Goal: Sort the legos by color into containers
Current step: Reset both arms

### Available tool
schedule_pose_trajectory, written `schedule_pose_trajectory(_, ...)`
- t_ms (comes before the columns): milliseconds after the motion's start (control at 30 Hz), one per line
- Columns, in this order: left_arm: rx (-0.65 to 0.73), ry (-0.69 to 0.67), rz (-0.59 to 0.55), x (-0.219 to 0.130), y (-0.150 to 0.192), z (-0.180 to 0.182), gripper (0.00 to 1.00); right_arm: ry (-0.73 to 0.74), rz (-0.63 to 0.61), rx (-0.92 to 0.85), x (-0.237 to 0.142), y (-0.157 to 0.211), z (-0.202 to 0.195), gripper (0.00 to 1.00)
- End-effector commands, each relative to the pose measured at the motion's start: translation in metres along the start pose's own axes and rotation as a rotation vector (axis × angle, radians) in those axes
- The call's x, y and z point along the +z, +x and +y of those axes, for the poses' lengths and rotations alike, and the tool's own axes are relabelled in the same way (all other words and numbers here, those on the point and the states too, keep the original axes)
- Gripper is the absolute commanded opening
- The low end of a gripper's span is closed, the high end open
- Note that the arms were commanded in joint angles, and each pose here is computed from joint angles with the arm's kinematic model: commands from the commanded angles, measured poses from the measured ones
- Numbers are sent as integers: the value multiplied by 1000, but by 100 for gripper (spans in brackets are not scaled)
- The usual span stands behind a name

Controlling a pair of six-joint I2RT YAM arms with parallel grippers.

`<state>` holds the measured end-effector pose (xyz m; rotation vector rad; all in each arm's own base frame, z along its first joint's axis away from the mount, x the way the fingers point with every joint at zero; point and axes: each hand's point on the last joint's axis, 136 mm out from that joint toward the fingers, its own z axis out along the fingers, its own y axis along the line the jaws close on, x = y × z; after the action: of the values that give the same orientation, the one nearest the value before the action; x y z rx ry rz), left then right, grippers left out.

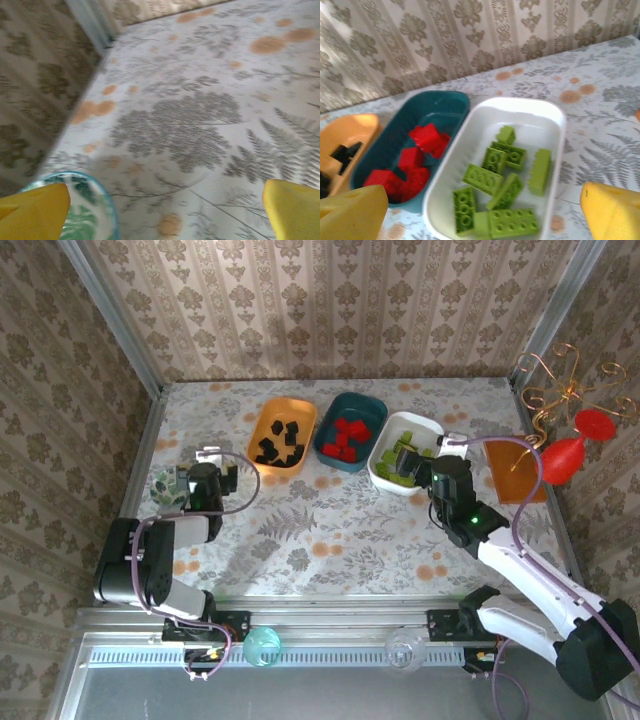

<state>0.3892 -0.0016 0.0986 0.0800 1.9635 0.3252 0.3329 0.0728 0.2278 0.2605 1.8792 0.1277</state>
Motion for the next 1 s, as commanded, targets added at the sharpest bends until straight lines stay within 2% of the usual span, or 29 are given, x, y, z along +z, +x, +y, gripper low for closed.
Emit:
schedule_pose_trajectory(0,-51,163,-125,-2,-13,-12,100,15,-84,-95,-3,-14,-10,100)
schedule_pose_trajectory(67,-42,213,-188,-3,-9,-18,100,70,-96,-84,-3,-14,-24,100)
schedule_pose_trajectory(100,-61,210,-141,-1,-5,-16,100,76,-95,-86,-1,-12,-29,100)
schedule_pose_trajectory(200,-101,138,-88,10,-3,-1,100,27,-153,-157,5,-4,-27,100)
schedule_pose_trajectory(267,-139,-5,-95,9,1,22,100,34,-180,-161,8,4,-35,100)
schedule_pose_trajectory(300,-147,-32,-93,7,1,25,100,46,-173,-159,10,7,-39,100)
schedule_pose_trajectory(467,-115,24,-92,10,-1,14,100,135,-144,-203,25,20,-70,100)
schedule_pose_trajectory(600,-116,26,-92,9,-1,14,100,118,-151,-206,37,27,-80,100)
schedule_pose_trajectory(800,-116,26,-92,9,-1,14,100,165,-93,-223,69,51,-100,100)
schedule_pose_trajectory(900,-116,28,-92,9,-1,14,100,151,-80,-239,81,52,-99,100)
schedule_pose_trajectory(967,-116,28,-91,9,-1,14,100,147,-36,-236,93,65,-103,100)
